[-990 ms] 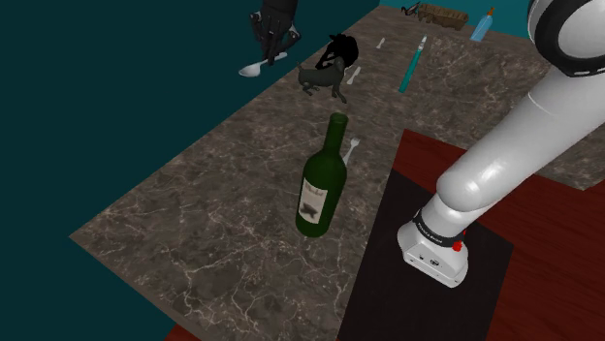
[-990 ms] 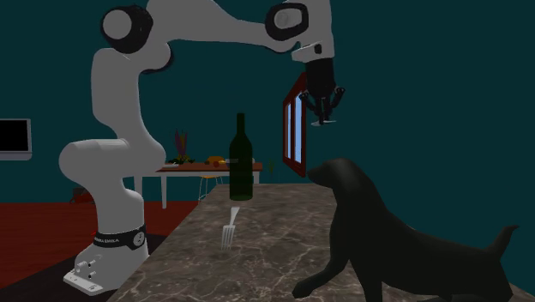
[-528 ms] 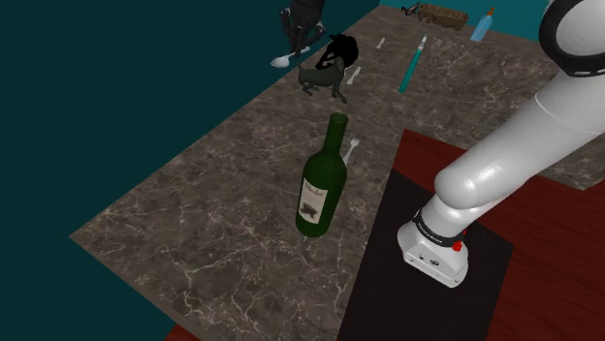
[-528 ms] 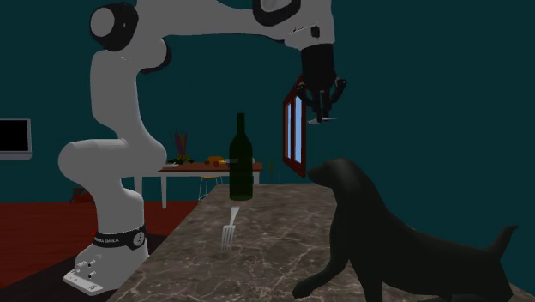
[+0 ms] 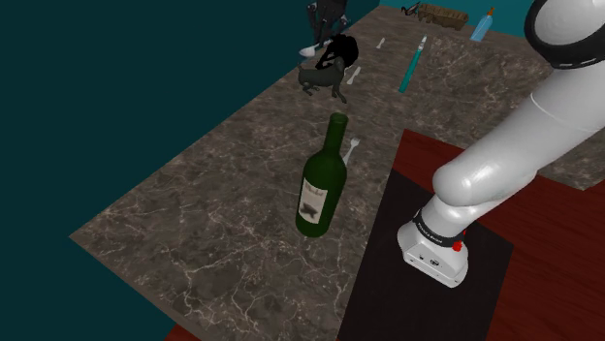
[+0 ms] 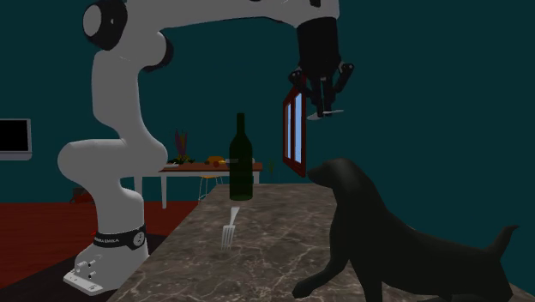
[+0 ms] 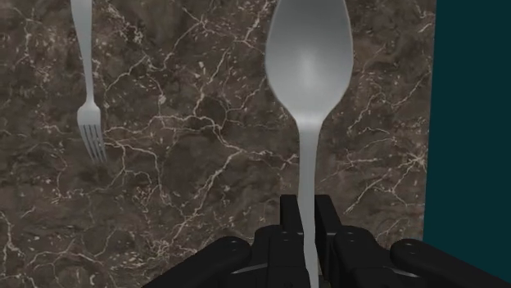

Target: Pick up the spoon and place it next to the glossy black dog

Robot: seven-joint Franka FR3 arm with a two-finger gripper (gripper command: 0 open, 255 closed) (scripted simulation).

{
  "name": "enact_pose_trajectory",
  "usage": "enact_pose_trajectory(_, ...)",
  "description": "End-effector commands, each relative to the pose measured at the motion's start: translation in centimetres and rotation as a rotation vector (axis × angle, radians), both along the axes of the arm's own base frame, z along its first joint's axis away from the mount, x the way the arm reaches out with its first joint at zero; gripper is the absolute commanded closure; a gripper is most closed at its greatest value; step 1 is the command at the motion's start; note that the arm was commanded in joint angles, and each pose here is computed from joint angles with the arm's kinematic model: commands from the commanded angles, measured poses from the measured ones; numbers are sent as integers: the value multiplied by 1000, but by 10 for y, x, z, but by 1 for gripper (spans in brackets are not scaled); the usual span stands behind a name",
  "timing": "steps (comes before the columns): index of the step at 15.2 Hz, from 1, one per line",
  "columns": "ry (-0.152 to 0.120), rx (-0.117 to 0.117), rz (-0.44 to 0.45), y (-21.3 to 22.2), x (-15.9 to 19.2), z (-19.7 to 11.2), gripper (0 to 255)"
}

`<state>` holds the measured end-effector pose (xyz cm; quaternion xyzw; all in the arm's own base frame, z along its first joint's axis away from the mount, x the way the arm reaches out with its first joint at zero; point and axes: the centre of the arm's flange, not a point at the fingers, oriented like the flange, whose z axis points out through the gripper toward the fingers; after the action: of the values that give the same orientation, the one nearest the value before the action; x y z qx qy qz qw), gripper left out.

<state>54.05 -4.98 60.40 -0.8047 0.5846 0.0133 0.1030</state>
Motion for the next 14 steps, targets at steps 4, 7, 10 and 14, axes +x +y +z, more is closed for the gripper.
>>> enact_pose_trajectory(4, 0, 0, 2, -65, 1, 0, 255)
enact_pose_trajectory(7, 0, 0, 2, -105, 2, 0, 255)
enact_pose_trajectory(10, 0, 0, 2, -144, 3, 0, 255)
enact_pose_trajectory(14, 0, 0, 2, -197, 4, 0, 255)
